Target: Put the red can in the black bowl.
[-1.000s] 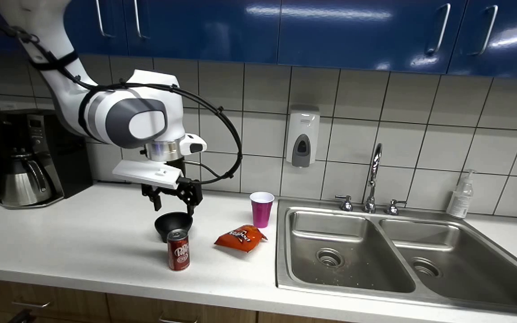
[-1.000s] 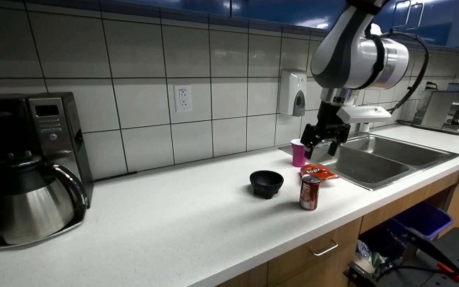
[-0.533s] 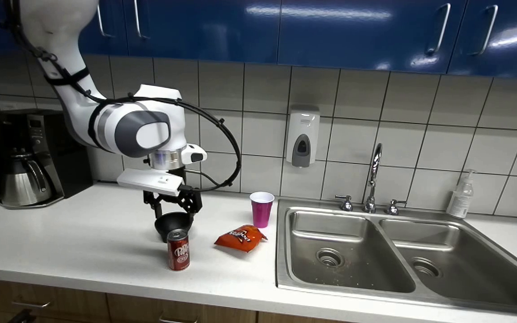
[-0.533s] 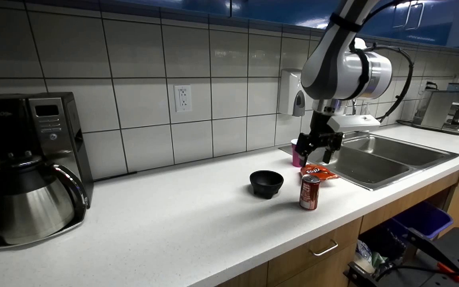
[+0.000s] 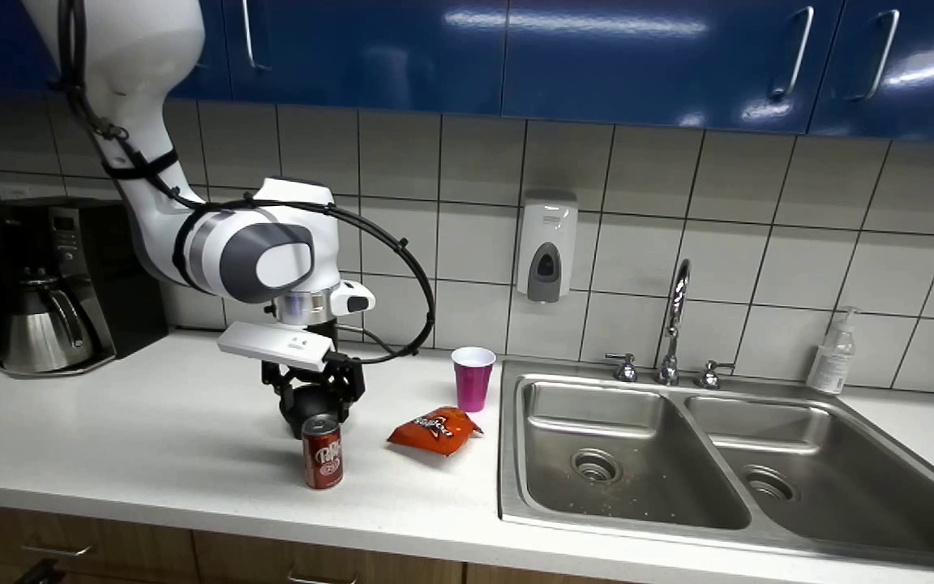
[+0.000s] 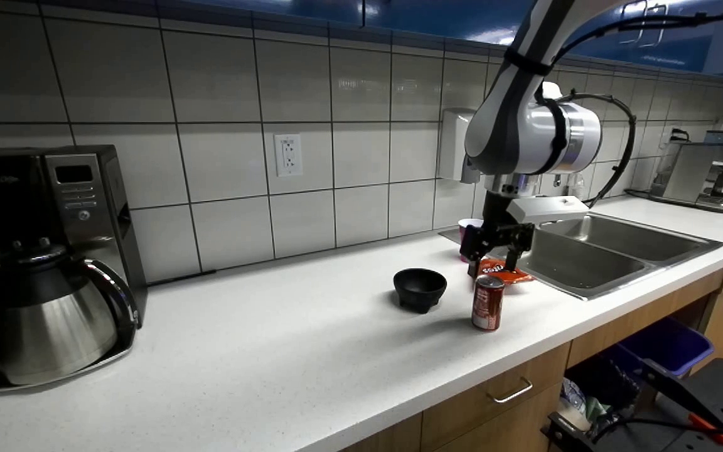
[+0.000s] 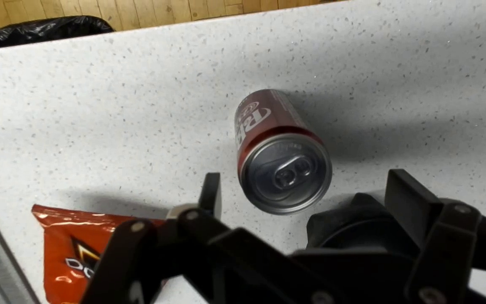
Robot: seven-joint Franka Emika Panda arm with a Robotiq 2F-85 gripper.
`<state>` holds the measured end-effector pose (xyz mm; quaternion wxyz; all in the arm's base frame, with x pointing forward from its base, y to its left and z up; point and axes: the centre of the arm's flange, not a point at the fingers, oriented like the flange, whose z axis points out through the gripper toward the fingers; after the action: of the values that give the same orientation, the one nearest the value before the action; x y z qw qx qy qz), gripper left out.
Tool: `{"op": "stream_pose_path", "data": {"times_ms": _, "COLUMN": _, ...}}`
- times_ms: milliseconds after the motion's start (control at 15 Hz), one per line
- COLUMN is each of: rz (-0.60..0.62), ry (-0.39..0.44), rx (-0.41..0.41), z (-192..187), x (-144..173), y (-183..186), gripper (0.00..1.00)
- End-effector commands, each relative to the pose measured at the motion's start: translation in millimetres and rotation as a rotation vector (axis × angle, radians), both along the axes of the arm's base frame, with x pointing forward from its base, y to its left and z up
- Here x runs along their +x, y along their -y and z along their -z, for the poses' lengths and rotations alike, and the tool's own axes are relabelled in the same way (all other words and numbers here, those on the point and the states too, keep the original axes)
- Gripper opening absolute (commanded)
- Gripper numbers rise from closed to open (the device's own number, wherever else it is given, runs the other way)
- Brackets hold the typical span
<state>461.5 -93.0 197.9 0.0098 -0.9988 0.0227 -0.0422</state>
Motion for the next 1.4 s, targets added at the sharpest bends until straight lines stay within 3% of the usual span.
{"op": "stream_pose_path", "data": {"times_ms": 0, "rz": 0.026, "ry": 0.0, "rx": 0.002, "z": 13.0, "x": 10.4, "y": 4.6, "gripper": 1.0}}
{"op": "stream_pose_path", "data": {"times_ms": 1333, "rz": 0.054, "ry": -0.051, "rx": 0.008, "z": 54.7, "x": 11.4, "y": 10.3, "gripper": 1.0}}
